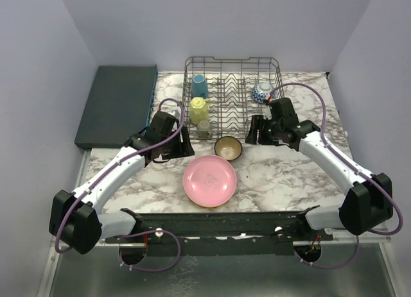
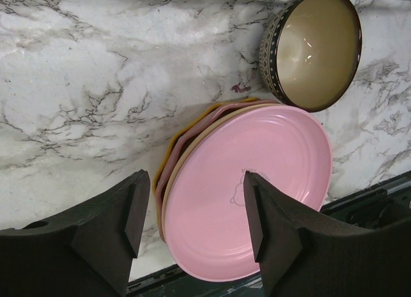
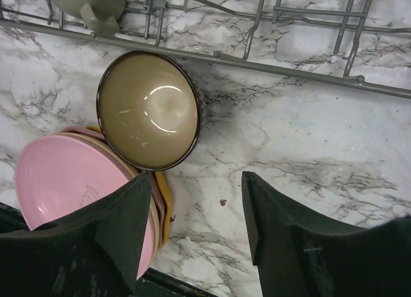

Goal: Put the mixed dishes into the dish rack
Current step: Pick up the bowl from the center of the board.

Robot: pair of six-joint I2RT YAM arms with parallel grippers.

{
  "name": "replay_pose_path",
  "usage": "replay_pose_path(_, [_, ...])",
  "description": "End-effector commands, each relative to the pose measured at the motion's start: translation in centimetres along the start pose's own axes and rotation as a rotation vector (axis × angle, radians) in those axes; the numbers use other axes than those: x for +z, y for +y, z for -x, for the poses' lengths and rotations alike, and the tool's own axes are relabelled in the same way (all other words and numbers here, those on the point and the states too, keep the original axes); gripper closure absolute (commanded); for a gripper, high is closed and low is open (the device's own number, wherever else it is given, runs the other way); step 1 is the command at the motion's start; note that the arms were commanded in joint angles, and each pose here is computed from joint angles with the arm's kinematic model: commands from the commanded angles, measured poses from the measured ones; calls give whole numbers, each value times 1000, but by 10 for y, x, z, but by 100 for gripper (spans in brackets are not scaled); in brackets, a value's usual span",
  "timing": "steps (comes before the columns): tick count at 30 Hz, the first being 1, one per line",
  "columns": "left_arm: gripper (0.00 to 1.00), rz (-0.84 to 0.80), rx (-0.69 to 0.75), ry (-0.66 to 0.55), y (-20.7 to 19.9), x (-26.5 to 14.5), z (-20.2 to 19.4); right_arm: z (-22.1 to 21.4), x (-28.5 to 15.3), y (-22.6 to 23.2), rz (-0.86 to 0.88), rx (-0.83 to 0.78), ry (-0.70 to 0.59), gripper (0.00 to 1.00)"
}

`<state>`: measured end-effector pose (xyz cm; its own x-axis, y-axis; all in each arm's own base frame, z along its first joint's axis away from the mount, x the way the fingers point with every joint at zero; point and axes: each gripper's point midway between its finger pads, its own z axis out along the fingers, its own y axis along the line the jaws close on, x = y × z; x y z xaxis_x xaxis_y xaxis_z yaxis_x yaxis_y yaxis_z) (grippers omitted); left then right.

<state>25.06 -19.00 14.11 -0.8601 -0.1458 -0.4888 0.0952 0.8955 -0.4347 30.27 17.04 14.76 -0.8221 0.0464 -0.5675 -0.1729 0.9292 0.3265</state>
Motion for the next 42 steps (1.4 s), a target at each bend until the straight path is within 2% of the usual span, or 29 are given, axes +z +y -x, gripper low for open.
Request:
replay_pose_path(1, [34,12,-5,-24,-5,-1,10,7,10,18,88,44,-32,38])
replay_pose_path(16, [33,5,-4,-13,-6,-1,5,-11,56,10,60,74,78,48])
replay_pose_path(32, [33,-3,25,-7,-8,-1,6,-26,87,11,1,66,137,56])
replay_pose_path(36, [32,2,34,-9,-5,-1,5,-31,92,12,-22,59,151,63])
replay_pose_path(42, [31,9,51,-12,-3,-1,4,-30,93,10,-63,57,141,79])
